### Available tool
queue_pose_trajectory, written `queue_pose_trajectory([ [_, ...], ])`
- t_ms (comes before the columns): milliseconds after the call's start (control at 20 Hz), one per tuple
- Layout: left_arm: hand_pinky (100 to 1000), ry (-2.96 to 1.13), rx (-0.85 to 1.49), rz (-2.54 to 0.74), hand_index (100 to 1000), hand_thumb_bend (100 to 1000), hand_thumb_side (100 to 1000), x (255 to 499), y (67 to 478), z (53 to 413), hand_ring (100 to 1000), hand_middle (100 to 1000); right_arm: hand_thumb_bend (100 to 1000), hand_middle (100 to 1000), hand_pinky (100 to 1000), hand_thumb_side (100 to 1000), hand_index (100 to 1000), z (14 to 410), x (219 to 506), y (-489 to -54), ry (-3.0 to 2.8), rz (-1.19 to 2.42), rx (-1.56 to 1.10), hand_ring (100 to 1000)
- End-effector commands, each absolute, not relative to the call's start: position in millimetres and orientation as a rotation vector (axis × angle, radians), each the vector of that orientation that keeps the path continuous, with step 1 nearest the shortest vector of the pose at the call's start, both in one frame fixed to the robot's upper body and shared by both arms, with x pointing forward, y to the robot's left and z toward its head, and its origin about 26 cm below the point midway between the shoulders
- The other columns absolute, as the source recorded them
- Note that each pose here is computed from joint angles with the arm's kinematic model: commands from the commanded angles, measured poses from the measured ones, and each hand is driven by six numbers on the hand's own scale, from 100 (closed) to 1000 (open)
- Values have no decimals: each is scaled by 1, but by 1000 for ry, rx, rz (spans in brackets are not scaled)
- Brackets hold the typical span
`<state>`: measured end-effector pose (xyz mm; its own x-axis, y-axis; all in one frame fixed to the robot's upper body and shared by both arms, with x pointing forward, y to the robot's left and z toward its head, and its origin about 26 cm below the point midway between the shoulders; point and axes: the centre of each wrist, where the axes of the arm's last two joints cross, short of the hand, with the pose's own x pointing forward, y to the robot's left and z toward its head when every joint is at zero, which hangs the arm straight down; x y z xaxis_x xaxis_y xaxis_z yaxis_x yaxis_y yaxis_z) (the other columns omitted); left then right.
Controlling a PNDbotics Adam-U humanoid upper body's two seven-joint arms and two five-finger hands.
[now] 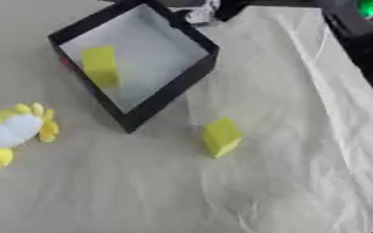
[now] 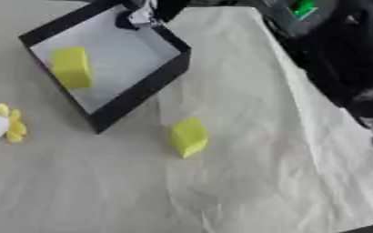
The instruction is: Pick up objects on the table and place them in the box.
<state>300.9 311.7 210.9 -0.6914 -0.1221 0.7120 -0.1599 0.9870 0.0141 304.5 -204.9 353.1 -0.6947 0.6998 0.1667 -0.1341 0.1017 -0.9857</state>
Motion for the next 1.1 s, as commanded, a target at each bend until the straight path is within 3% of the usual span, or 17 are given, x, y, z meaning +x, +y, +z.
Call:
queue_pose_trajectory([
  [50,948,-2366,219,14,860,123,773,299,315,220,978,930,467,750,866,253,831,357,291,-224,-1725,1709,-609,828],
  [500,949,-2358,209,4,860,122,779,299,313,218,981,931,470,754,866,291,832,306,295,-265,-1526,1820,-572,833],
  [1100,951,-2342,183,-9,861,123,786,301,309,215,984,932,475,767,870,335,853,260,295,-255,-1300,1921,-397,836],
])
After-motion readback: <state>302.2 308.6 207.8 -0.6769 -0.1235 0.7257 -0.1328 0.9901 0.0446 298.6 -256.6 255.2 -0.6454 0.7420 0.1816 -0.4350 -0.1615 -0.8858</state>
